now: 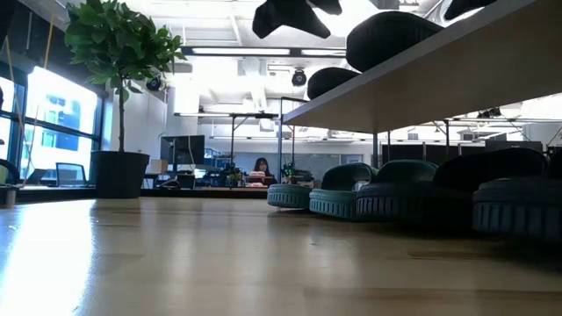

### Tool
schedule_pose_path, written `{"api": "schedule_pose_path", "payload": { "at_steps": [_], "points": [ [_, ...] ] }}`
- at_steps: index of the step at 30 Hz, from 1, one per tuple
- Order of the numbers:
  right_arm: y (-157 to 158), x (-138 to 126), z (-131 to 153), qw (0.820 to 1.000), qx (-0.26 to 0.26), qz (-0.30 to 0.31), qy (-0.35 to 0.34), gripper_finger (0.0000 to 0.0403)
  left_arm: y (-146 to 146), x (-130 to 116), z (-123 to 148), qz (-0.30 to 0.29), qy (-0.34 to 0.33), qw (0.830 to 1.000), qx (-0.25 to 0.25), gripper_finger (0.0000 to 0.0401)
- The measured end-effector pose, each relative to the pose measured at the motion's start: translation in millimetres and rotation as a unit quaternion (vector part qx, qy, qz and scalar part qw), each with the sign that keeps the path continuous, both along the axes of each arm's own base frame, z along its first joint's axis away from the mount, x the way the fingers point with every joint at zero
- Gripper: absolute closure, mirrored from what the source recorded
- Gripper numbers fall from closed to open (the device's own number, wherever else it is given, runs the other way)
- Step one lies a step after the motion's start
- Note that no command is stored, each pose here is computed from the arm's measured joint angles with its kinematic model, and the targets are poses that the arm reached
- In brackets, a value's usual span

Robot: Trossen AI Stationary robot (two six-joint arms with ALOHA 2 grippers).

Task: Pick and place slides into the shelf
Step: Adjust the pair of black slides on the shelf

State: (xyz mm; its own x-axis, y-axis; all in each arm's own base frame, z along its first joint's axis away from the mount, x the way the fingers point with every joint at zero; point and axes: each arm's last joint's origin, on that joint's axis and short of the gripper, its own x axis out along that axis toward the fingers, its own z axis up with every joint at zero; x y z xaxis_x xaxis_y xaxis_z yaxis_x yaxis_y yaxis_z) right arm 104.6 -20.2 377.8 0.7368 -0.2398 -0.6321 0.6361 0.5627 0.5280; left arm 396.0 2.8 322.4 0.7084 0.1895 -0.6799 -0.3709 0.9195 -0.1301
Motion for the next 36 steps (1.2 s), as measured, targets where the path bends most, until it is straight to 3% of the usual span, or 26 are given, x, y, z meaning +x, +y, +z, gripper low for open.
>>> {"api": "schedule_pose_path", "payload": {
  "at_steps": [7,11,18,25,30,36],
  "points": [
    [-50.2,24.6,-24.6,0.992,0.059,-0.017,0.114,0.0403,-0.2,-0.5,1.1,-0.004,-0.002,1.0,-0.005,0.0247],
    [-68.0,21.7,-31.0,0.988,0.061,-0.023,0.143,0.0403,-0.1,-3.5,4.4,-0.009,0.0,1.0,0.001,0.0247],
    [-66.5,1.9,-35.8,0.973,0.089,-0.061,0.204,0.0403,12.4,-22.3,8.0,0.026,0.057,0.997,0.034,0.0247],
    [-55.0,-8.0,-33.3,0.97,0.099,-0.078,0.209,0.0403,53.8,-30.2,13.0,0.063,0.058,0.996,0.035,0.0247],
    [-48.8,-13.9,-43.3,0.954,0.124,-0.091,0.259,0.0403,71.5,-32.3,11.9,0.045,0.063,0.996,0.031,0.0247],
    [-57.6,0.4,-64.2,0.964,0.121,-0.081,0.224,0.0403,70.8,-31.6,7.6,0.019,0.077,0.997,0.019,0.0247]
  ]
}}
